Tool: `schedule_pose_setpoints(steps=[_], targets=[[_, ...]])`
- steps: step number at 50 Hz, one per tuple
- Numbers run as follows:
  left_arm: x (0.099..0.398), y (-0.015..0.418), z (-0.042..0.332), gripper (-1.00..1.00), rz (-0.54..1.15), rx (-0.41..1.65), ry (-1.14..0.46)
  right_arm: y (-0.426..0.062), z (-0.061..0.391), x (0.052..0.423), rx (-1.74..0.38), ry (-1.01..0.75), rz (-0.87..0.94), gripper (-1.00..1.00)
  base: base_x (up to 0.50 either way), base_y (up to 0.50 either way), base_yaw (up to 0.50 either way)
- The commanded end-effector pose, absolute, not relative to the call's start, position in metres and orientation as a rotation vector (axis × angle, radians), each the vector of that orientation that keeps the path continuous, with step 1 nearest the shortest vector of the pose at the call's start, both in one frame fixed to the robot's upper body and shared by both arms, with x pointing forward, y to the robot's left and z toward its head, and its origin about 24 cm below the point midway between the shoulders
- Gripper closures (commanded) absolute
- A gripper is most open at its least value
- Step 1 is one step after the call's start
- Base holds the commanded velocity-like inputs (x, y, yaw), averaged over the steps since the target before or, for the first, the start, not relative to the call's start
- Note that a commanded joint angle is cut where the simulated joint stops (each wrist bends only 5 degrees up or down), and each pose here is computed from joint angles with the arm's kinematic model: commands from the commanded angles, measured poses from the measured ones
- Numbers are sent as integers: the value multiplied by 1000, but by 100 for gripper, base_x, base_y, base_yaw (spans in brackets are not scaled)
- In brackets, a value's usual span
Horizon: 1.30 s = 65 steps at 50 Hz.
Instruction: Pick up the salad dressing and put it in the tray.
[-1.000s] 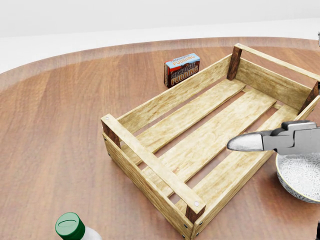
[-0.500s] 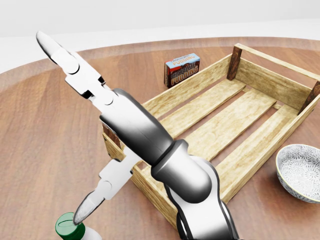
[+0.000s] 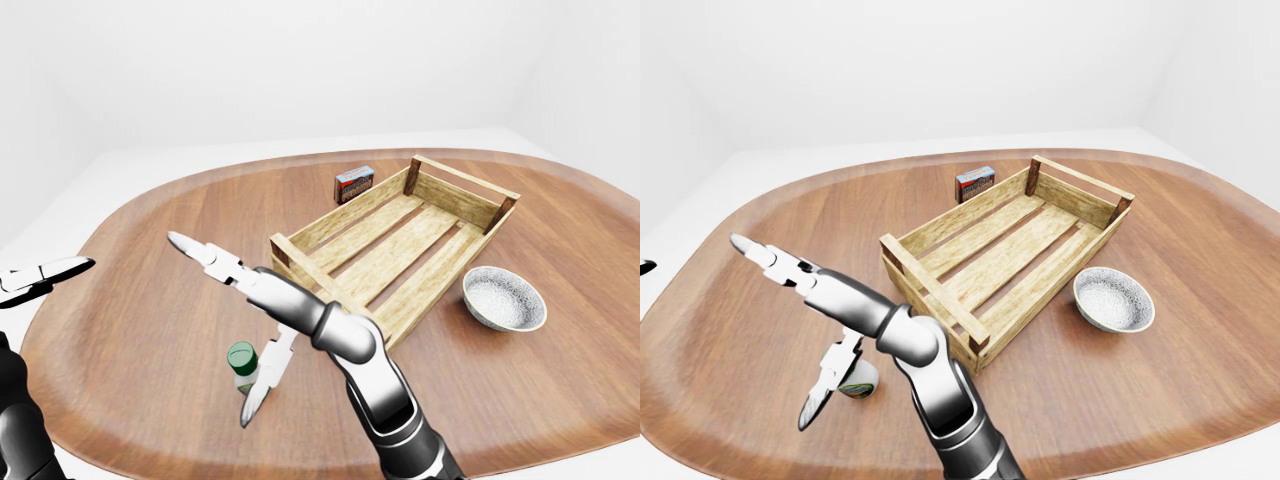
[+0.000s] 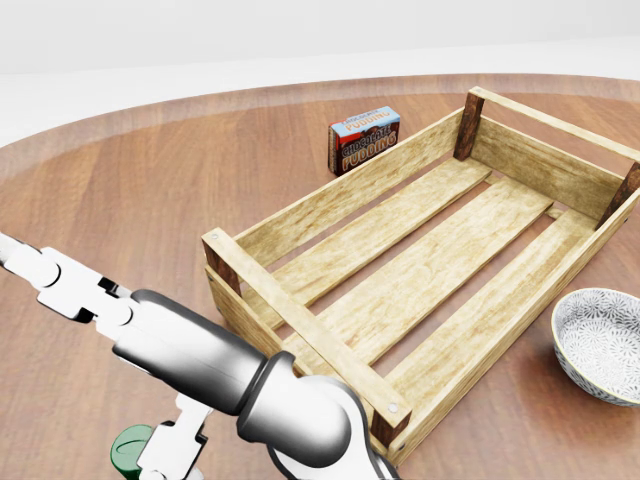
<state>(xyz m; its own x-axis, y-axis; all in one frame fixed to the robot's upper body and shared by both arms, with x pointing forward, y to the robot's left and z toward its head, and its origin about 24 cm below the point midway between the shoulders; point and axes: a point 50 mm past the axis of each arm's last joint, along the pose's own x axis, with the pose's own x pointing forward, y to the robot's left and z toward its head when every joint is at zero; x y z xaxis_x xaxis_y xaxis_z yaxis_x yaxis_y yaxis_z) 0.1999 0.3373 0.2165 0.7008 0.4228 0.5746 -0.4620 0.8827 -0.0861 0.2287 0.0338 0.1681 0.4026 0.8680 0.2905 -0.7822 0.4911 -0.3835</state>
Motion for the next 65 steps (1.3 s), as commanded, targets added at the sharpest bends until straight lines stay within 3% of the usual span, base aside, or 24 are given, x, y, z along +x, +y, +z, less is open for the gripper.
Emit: schedule_pose_setpoints(steps=[1, 14, 18, 24, 37, 43, 54, 65], targets=[[199, 338, 217, -100, 494, 64, -625, 46, 147, 222, -240, -401, 1158, -100, 0, 0, 0], [201, 337, 216, -100, 492, 64, -619, 53, 132, 226, -458, -342, 1183, -100, 0, 0, 0], [203, 338, 212, -100, 491, 61, -603, 58, 122, 227, -640, -310, 1178, -100, 0, 0, 0], [204, 337, 212, -100, 488, 60, -600, 56, 97, 241, -913, -194, 1112, -100, 0, 0, 0], [205, 337, 211, -100, 485, 60, -596, 40, 83, 263, -1164, -65, 954, -100, 0, 0, 0], [205, 336, 211, -100, 483, 59, -596, 42, 84, 263, -1203, -57, 930, -100, 0, 0, 0], [203, 337, 212, -100, 484, 55, -604, 63, 107, 247, -1099, -181, 964, -100, 0, 0, 0], [203, 337, 212, -100, 482, 47, -607, 72, 107, 245, -1030, -195, 1036, -100, 0, 0, 0]])
